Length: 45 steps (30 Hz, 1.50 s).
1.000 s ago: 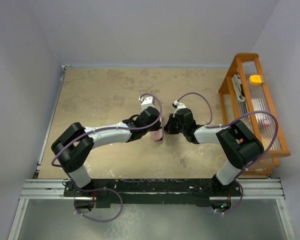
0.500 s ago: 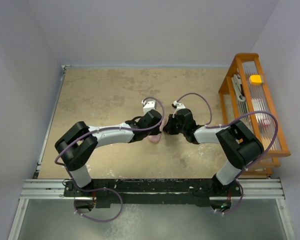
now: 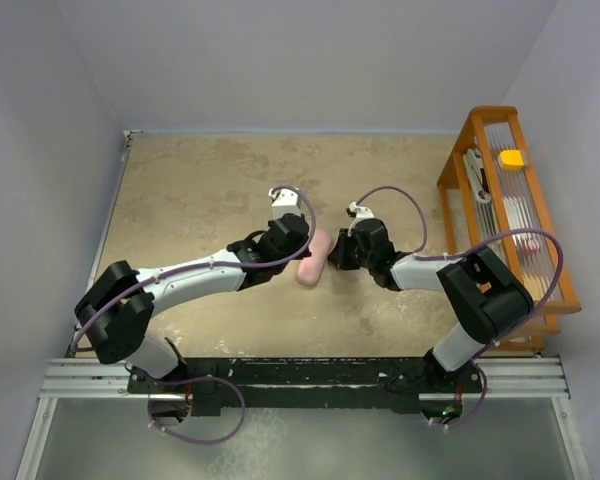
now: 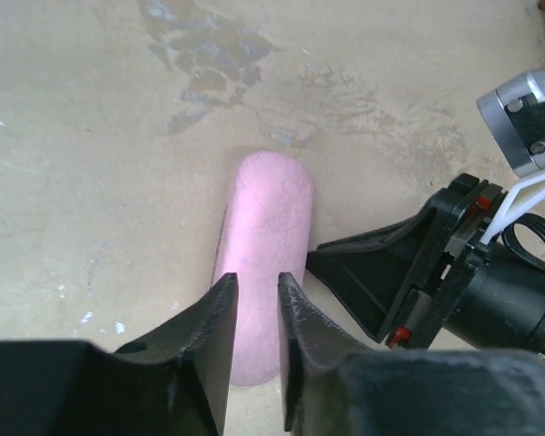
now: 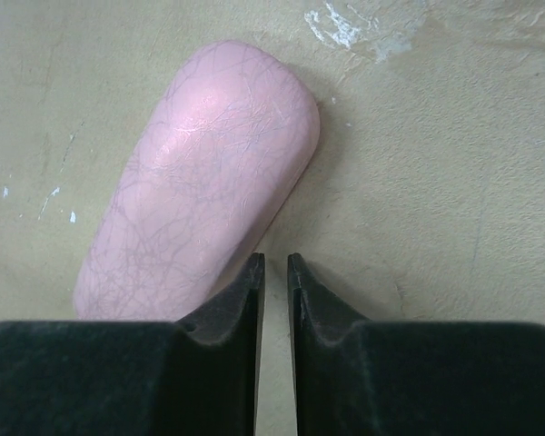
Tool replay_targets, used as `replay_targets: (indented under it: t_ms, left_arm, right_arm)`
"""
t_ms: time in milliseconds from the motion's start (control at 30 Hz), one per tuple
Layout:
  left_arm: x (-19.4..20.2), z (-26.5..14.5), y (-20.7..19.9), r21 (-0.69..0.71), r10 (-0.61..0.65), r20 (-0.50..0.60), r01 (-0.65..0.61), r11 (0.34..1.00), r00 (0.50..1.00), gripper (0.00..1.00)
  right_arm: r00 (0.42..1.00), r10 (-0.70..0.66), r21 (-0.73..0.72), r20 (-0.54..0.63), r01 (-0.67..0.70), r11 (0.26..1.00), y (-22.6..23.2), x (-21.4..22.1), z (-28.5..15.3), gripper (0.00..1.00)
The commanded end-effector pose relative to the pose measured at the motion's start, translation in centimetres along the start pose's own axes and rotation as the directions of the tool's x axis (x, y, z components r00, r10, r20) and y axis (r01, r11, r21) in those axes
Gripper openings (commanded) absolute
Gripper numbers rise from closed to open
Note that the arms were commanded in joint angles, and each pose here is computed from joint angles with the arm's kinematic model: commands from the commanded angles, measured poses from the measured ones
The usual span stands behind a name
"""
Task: Organize the sunglasses
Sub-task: Reset both arms
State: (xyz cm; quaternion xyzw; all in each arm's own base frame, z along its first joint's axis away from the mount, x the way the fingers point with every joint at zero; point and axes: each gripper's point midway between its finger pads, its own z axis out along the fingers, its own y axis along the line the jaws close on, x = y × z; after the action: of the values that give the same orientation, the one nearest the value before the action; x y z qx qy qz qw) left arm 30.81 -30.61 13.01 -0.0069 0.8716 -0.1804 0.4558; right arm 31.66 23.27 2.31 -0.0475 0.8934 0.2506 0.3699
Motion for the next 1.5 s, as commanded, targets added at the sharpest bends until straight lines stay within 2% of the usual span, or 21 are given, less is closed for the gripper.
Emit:
replay_targets:
  t_ms: [0, 33, 67, 267, 400, 533, 633, 667, 700, 833, 867, 933, 967, 1067, 1133, 1267, 1467]
  left_arm:
    - [-4.5, -1.8, 1.0, -0.052, 0.039, 0.159, -0.032, 0.998, 0.986, 0.30]
    - [-4.9, -2.0, 1.1, -0.061, 0.047, 0.172, -0.036, 0.997, 0.984, 0.41]
    - [-5.4, -2.3, 1.4, -0.075, 0.058, 0.186, -0.045, 0.996, 0.981, 0.43]
    - [-6.8, -3.4, 2.8, -0.155, 0.057, 0.227, -0.022, 0.988, 0.972, 0.50]
    - [-7.2, -4.4, 3.6, -0.159, 0.040, 0.254, 0.001, 0.987, 0.966, 0.53]
    - [-7.5, -5.3, 4.6, -0.172, 0.035, 0.280, 0.014, 0.985, 0.959, 0.55]
    - [-7.3, -5.7, 5.1, -0.178, 0.036, 0.285, 0.016, 0.984, 0.958, 0.56]
    - [-7.3, -5.8, 5.1, -0.174, 0.035, 0.284, 0.016, 0.985, 0.958, 0.56]
    - [-7.2, -5.9, 5.1, -0.169, 0.038, 0.280, 0.011, 0.986, 0.959, 0.57]
    - [-7.0, -6.2, 4.8, -0.132, 0.031, 0.279, 0.006, 0.991, 0.960, 0.58]
    - [-7.0, -6.3, 4.8, -0.128, 0.030, 0.282, 0.006, 0.992, 0.959, 0.62]
    - [-7.1, -6.5, 4.8, -0.124, 0.033, 0.286, 0.003, 0.992, 0.958, 0.83]
    - [-7.1, -6.5, 4.9, -0.129, 0.037, 0.287, 0.000, 0.992, 0.957, 0.90]
    - [-7.4, -6.7, 5.4, -0.148, 0.031, 0.303, 0.015, 0.989, 0.953, 0.93]
    - [-7.4, -6.7, 6.1, -0.189, 0.033, 0.309, 0.028, 0.982, 0.950, 1.00]
    - [-7.5, -6.7, 7.6, -0.284, 0.051, 0.318, 0.044, 0.958, 0.947, 0.99]
    - [-7.1, -6.5, 7.4, -0.264, 0.055, 0.302, 0.028, 0.964, 0.952, 0.99]
  right_arm:
    - [0.998, -0.034, 0.007, 0.058, 0.033, 0.999, 0.3, -1.5, -0.9, 0.21]
    - [0.997, -0.036, 0.009, 0.065, 0.035, 0.999, 0.3, -1.7, -1.1, 0.24]
    - [0.997, -0.038, 0.015, 0.071, 0.037, 0.999, 0.2, -1.8, -1.2, 0.26]
    - [0.993, -0.053, 0.044, 0.103, 0.048, 0.998, -0.2, -2.5, -1.9, 0.38]
    - [0.991, -0.054, 0.051, 0.121, 0.048, 0.998, -0.3, -2.6, -2.4, 0.58]
    - [0.989, -0.067, 0.078, 0.135, 0.057, 0.995, -0.7, -2.9, -2.9, 0.65]
    - [0.986, -0.074, 0.089, 0.147, 0.061, 0.994, -0.9, -3.2, -3.2, 0.80]
    - [0.986, -0.075, 0.091, 0.149, 0.061, 0.994, -0.9, -3.2, -3.3, 0.96]
    - [0.986, -0.075, 0.095, 0.151, 0.061, 0.994, -1.0, -3.2, -3.4, 0.99]
    - [0.985, -0.075, 0.102, 0.156, 0.060, 0.993, -1.1, -3.2, -3.7, 0.99]
    - [0.985, -0.075, 0.103, 0.158, 0.059, 0.993, -1.1, -3.3, -3.7, 0.99]
    - [0.984, -0.074, 0.110, 0.159, 0.057, 0.992, -1.2, -3.3, -3.8, 0.99]
    - [0.985, -0.072, 0.110, 0.160, 0.055, 0.992, -1.2, -3.3, -3.9, 0.99]
    - [0.984, -0.072, 0.105, 0.163, 0.056, 0.993, -1.1, -3.3, -4.0, 0.99]
    - [0.984, -0.073, 0.104, 0.165, 0.056, 0.993, -1.1, -3.3, -4.1, 0.99]
    - [0.983, -0.072, 0.092, 0.170, 0.057, 0.994, -0.8, -3.3, -4.2, 0.99]
    - [0.983, -0.071, 0.088, 0.168, 0.057, 0.995, -0.8, -3.2, -4.2, 0.99]
